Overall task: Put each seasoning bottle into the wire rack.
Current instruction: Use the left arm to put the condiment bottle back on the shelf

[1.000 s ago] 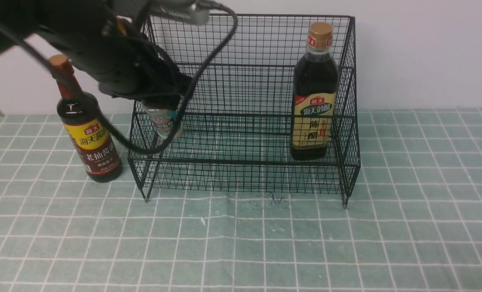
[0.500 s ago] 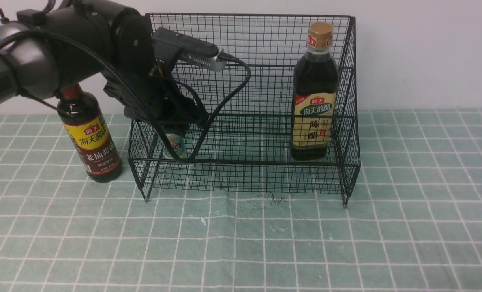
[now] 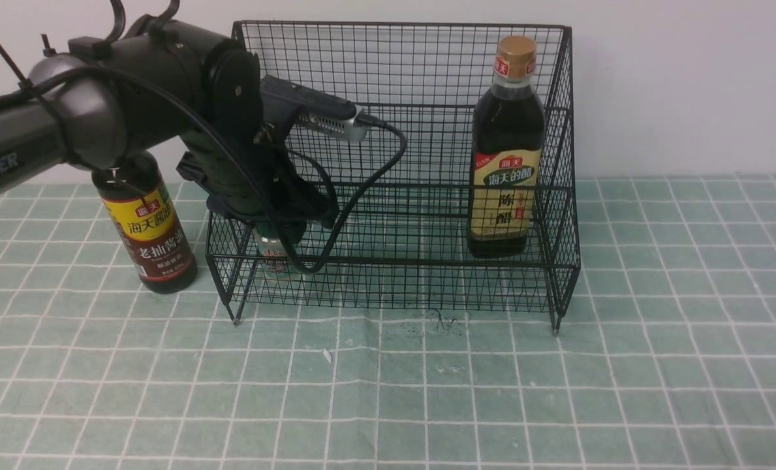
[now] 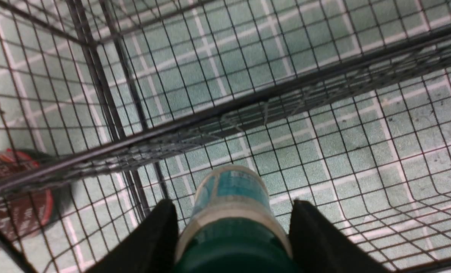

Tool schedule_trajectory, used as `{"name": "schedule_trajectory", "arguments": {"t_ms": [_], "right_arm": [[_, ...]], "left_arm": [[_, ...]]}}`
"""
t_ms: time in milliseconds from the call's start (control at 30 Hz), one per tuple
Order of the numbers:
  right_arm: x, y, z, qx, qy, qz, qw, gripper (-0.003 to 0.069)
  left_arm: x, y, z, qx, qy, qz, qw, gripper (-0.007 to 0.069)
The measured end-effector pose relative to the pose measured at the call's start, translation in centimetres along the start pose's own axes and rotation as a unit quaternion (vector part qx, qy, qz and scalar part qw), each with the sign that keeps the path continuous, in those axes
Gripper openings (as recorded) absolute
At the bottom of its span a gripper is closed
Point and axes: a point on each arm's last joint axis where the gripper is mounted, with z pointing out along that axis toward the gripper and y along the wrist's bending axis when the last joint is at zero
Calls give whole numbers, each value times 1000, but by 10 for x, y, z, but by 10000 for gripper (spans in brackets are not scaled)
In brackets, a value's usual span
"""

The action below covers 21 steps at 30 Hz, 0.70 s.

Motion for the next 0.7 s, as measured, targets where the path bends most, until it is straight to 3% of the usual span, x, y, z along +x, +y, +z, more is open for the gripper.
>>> {"name": "schedule_trajectory", "arguments": {"t_ms": [533,700], "right_arm": [[0,0,0,0,0,0,1000,-15],[0,0,0,0,0,1,1000,-15]], "left_arm": [[1,0,0,0,6,-1,1000,333],[2,0,0,0,10,-1,1000,370]]}}
